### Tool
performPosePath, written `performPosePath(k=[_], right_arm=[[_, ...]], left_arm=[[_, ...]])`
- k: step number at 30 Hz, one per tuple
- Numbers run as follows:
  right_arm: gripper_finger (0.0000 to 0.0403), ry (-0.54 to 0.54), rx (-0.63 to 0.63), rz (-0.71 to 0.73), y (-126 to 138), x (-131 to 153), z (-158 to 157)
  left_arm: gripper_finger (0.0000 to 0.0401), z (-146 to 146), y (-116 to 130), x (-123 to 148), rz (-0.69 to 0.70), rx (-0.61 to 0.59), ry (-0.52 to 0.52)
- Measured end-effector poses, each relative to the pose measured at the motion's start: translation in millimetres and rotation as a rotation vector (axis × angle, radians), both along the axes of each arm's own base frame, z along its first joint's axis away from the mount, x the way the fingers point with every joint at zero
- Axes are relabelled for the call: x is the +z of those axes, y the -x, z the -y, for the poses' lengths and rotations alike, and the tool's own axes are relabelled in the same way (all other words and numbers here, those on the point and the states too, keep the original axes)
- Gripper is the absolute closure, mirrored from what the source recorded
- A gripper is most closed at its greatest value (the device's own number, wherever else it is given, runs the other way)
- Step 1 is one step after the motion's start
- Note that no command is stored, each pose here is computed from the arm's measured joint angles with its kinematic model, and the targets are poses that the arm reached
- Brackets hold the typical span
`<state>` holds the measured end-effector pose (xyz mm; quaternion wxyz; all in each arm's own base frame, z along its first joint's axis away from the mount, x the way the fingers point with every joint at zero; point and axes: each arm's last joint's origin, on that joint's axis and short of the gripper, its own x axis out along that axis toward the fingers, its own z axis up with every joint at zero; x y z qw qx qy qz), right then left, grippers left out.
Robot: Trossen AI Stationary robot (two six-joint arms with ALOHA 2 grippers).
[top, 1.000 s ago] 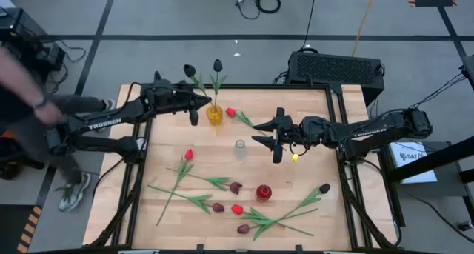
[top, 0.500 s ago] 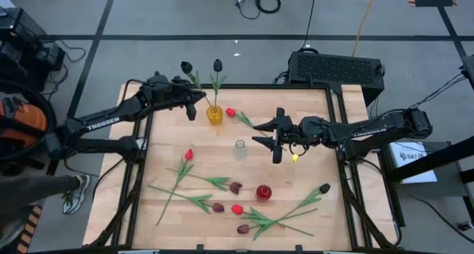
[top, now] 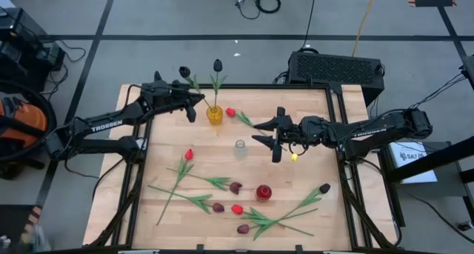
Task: Sort flowers into vase by color
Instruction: Put the top black tulip into the yellow vase
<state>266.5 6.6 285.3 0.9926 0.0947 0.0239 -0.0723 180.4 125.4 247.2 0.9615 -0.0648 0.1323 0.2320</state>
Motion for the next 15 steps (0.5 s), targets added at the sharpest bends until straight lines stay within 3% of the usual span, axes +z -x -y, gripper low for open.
performPosePath(k=[7, 15], right_arm=[[0.0227, 0.0, -0.002, 0.0, 0.0, -0.1, 0.1], [0.0227, -0.023, -0.003, -0.013, 0.0, -1.6, 0.0]], left_arm=[[0.0358, 3.7, -1.4, -3.8, -0.014, -0.016, 0.01], [0.024, 5.2, -4.2, -10.6, -0.054, 0.006, 0.051]])
